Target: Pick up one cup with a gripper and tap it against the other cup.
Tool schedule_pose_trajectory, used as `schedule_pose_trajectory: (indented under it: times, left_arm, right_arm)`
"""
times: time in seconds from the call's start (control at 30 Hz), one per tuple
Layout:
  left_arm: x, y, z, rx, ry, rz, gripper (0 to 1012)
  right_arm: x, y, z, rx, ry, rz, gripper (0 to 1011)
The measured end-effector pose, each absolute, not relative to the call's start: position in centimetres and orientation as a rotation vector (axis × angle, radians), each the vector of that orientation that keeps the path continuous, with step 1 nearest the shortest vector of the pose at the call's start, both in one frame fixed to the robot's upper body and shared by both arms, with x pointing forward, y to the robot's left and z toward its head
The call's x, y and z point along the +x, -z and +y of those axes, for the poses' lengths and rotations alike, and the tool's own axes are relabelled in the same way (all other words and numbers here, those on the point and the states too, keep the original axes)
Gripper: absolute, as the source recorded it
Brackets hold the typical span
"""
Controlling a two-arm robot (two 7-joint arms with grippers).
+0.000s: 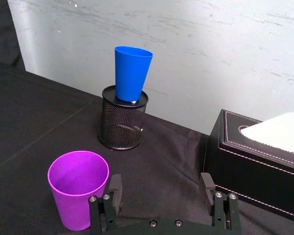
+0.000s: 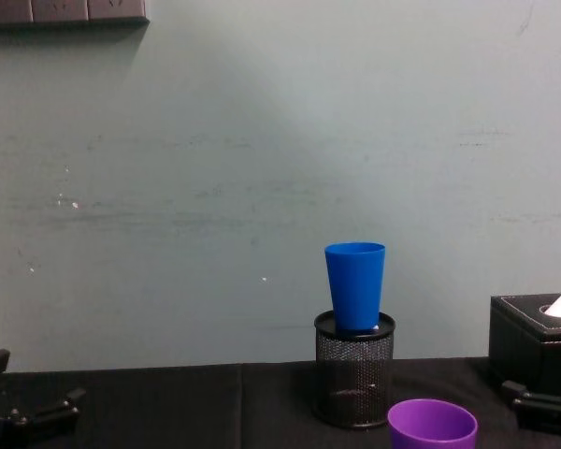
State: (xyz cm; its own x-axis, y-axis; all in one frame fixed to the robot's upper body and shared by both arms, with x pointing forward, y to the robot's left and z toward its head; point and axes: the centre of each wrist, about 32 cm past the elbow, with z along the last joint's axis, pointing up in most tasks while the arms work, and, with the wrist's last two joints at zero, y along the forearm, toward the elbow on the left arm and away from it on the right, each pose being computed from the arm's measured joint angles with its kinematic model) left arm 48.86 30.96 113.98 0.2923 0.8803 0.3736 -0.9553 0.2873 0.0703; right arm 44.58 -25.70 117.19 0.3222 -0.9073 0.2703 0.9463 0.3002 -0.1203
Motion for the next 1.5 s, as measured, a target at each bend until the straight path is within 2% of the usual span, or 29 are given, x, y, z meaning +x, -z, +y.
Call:
schedule_pose_trajectory:
  times: [1.5]
  left_arm:
    - [48.86, -113.98, 30.97, 0.304, -1.248, -0.285, 1000]
  right_arm:
    - [44.57, -117.18, -25.71, -0.275, 1.235, -0.159, 1000]
